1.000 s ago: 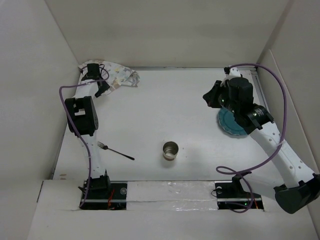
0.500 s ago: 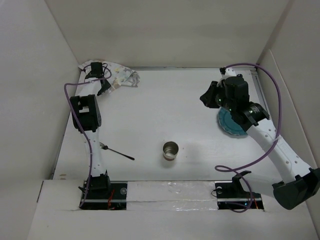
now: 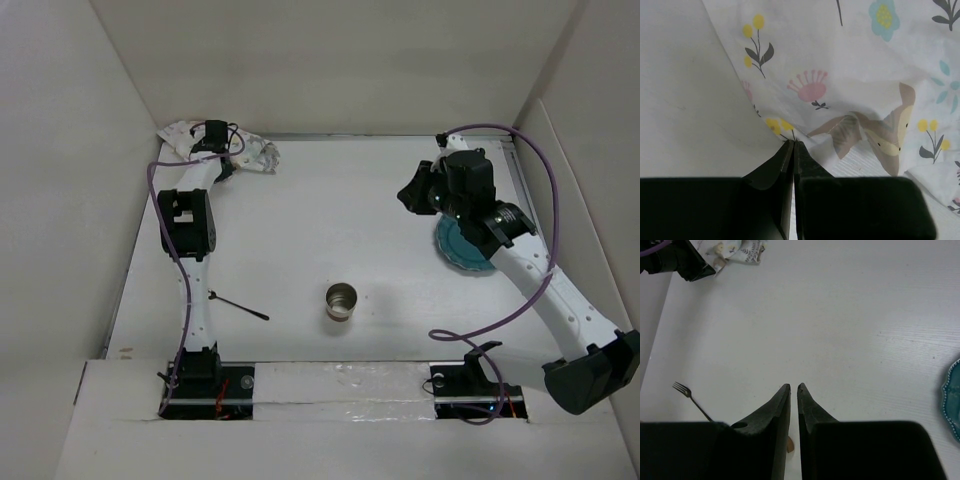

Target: Set the dinner table for one person

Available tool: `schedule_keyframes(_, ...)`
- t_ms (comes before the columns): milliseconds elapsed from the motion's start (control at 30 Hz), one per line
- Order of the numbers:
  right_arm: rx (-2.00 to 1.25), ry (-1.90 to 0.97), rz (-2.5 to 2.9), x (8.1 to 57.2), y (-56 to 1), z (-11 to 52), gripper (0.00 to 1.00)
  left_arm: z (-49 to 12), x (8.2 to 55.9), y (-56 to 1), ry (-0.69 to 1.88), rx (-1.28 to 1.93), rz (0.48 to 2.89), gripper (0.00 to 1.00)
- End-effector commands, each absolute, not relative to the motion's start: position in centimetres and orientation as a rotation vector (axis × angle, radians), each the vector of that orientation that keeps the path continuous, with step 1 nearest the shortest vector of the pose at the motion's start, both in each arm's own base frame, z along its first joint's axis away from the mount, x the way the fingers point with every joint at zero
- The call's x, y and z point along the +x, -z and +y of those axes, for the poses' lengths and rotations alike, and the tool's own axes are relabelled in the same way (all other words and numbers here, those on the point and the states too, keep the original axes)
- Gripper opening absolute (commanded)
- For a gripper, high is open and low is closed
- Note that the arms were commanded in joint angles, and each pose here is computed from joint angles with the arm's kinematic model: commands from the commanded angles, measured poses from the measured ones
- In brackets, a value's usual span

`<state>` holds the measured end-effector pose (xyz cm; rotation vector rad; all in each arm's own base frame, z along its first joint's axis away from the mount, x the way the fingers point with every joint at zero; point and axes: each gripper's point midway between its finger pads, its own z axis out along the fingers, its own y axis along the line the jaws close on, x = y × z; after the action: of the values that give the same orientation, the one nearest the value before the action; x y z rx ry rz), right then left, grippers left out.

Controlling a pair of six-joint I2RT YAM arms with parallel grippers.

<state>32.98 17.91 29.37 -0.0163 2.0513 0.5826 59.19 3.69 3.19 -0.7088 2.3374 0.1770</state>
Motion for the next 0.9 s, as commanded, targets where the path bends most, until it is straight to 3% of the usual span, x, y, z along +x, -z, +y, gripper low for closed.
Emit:
schedule_keyframes(0,-0.038,-0.598,1.959,33.8,-32.3,18.1,0.16,3.3,57.2,-3.0,-0.140,-0.710,2.411,0.00)
schedule_keyframes(167,-0.042,-0.604,1.953,34.1,-32.3,18.3,0.16,0.8,58.1,-10.3,0.057,-0.647,2.290,0.00)
schedule_keyframes(467,-0.007,-0.652,1.906,35.4,-33.7,19.2,0.15,-11.3,56.1,-31.8,0.430,-0.294,1.997,0.00)
schedule_keyframes(533,0.009,-0.674,1.889,36.3,-34.4,19.8,0.15,-15.8,52.7,-42.7,0.590,-0.157,1.810,0.00)
schedule_keyframes(600,0.007,-0.699,1.870,36.5,-35.2,20.1,0.15,-16.4,51.6,-44.7,0.624,-0.137,1.769,0.00)
schedule_keyframes(767,-0.008,-0.735,1.872,37.0,-35.0,21.4,0.16,-9.5,46.7,-50.7,0.617,-0.224,1.592,0.00)
schedule_keyframes(833,-0.018,-0.735,1.894,37.2,-34.0,21.9,0.23,-7.8,45.6,-50.5,0.622,-0.236,1.580,0.00)
schedule_keyframes(867,-0.029,-0.738,1.920,37.4,-32.9,22.6,0.37,-6.6,45.5,-50.2,0.633,-0.250,1.585,0.00)
